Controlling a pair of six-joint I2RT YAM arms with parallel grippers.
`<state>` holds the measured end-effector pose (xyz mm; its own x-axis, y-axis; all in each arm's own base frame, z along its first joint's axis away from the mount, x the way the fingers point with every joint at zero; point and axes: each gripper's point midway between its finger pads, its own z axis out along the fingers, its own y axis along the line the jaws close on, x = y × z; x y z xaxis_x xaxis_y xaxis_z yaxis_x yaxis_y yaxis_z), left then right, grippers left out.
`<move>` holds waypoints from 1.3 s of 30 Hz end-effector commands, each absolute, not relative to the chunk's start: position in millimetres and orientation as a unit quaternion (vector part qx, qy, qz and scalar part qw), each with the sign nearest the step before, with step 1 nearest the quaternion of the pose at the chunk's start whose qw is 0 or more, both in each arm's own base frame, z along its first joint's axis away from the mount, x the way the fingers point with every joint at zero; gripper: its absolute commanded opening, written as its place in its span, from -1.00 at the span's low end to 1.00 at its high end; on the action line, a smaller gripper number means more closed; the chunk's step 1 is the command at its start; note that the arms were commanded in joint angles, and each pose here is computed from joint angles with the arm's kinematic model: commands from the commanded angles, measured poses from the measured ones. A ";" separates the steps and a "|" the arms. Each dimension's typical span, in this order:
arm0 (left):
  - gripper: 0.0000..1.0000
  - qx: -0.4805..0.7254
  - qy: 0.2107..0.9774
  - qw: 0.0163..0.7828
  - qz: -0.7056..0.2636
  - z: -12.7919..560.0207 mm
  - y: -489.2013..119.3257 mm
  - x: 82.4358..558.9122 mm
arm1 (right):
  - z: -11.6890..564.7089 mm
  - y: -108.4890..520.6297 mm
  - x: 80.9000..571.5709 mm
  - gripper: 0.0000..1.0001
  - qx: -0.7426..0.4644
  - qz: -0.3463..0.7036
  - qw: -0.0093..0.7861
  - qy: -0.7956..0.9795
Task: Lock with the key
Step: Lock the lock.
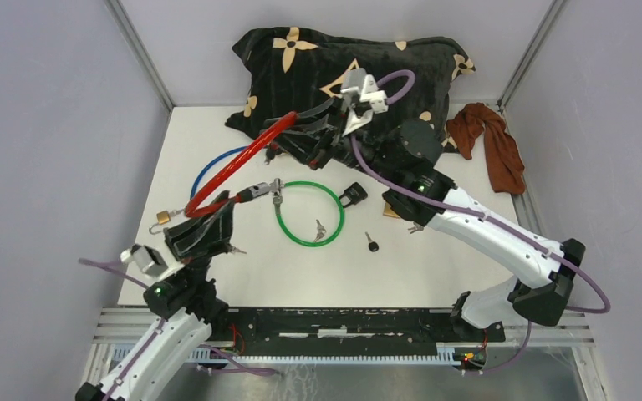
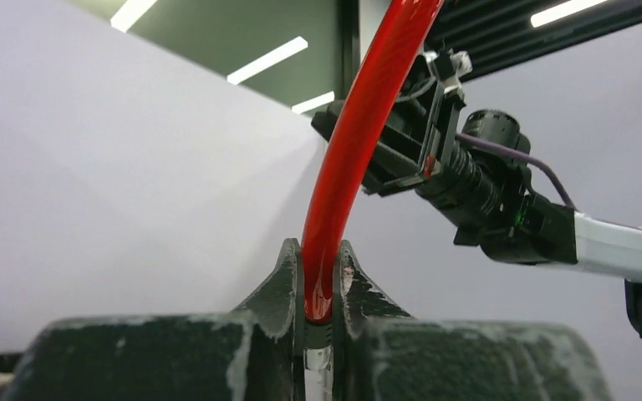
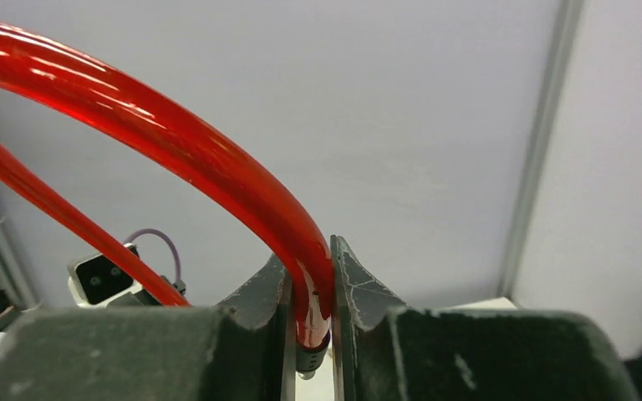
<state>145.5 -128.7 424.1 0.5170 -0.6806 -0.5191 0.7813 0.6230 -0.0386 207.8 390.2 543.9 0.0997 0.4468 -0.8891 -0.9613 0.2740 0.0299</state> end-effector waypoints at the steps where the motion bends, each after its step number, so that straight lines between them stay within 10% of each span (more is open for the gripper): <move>1: -0.96 0.077 0.157 0.897 -0.406 444.1 -92.6 104.5 | 593.2 408.0 151.5 -1.00 -0.330 0.574 0.668 0.342; 39: -0.96 0.101 0.112 0.914 -0.377 447.7 -82.4 76.9 | 558.2 438.2 121.5 -1.00 -0.344 0.588 0.649 0.337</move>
